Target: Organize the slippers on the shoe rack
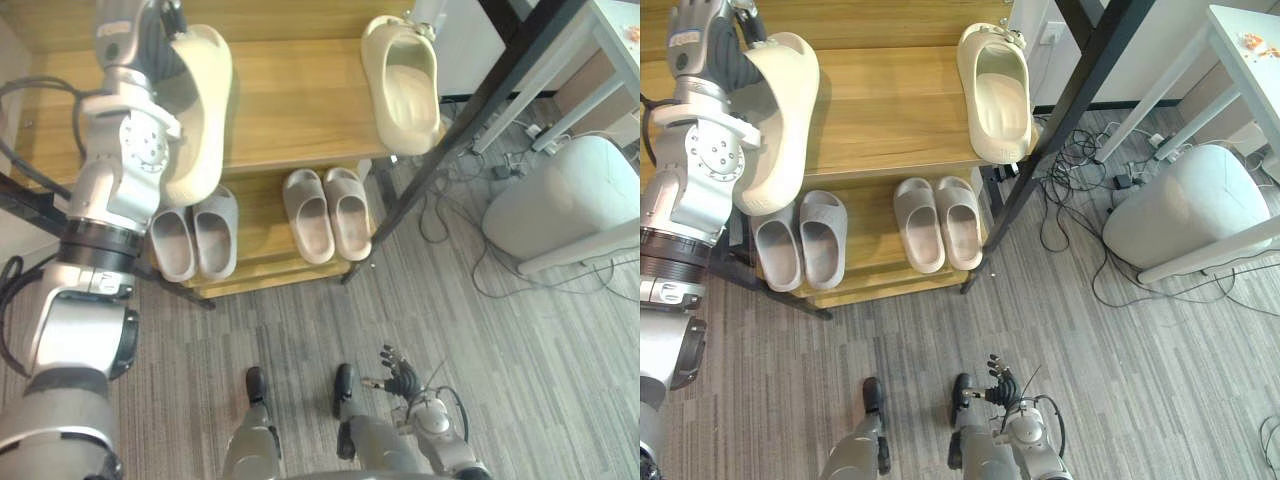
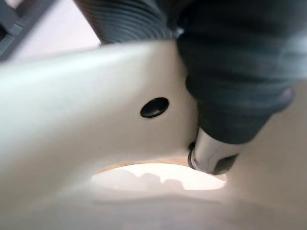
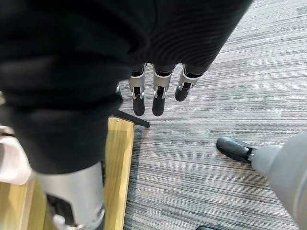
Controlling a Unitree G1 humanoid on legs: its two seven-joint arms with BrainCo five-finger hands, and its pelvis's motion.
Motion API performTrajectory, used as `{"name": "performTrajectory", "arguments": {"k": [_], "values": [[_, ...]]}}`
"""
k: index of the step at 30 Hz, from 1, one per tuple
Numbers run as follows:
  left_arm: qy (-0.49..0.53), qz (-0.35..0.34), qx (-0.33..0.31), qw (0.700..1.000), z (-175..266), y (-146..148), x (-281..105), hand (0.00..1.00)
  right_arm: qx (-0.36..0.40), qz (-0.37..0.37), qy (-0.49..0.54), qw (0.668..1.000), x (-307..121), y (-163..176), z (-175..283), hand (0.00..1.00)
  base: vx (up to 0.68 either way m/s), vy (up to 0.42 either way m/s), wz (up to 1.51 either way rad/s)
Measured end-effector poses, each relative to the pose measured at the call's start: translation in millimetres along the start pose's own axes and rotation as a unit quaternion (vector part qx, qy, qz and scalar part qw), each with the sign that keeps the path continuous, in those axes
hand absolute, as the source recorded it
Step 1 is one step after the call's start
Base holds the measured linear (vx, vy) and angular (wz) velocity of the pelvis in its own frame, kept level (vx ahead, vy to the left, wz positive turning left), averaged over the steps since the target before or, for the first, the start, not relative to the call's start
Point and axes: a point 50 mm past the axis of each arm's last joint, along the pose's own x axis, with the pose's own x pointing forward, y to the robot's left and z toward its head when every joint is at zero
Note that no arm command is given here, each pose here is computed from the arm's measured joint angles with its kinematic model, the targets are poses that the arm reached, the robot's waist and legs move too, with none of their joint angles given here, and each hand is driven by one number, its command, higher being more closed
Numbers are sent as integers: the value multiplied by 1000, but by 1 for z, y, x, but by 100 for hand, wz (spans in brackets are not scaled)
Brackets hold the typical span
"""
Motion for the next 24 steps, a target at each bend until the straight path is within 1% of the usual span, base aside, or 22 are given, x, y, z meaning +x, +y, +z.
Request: {"name": "performTrajectory", "arguments": {"k": [3,5,10,16,19,20,24], "values": [[4,-12,-3,1000,2,-8,1,100,-6,-3,-4,1000,1,-4,2,0,-52,52,-21],[6,-13,1,1000,3,-7,7,100,-9,-6,-5,1000,2,-7,4,0,-54,51,-23],[-6,12,-8,1000,18,6,26,100,-9,-11,-7,1000,2,-10,4,0,-31,49,-12],[9,31,-14,999,18,21,43,100,-1,-16,-8,1000,2,-13,5,0,-1,70,-19],[17,33,-12,999,15,23,46,100,8,-25,-7,1000,2,-17,4,0,0,67,-9],[21,31,-11,999,14,23,46,0,17,-30,-6,999,2,-19,4,0,2,90,-15],[33,28,-7,999,8,23,47,0,15,-38,-5,999,2,-25,3,0,17,79,-12]]}}
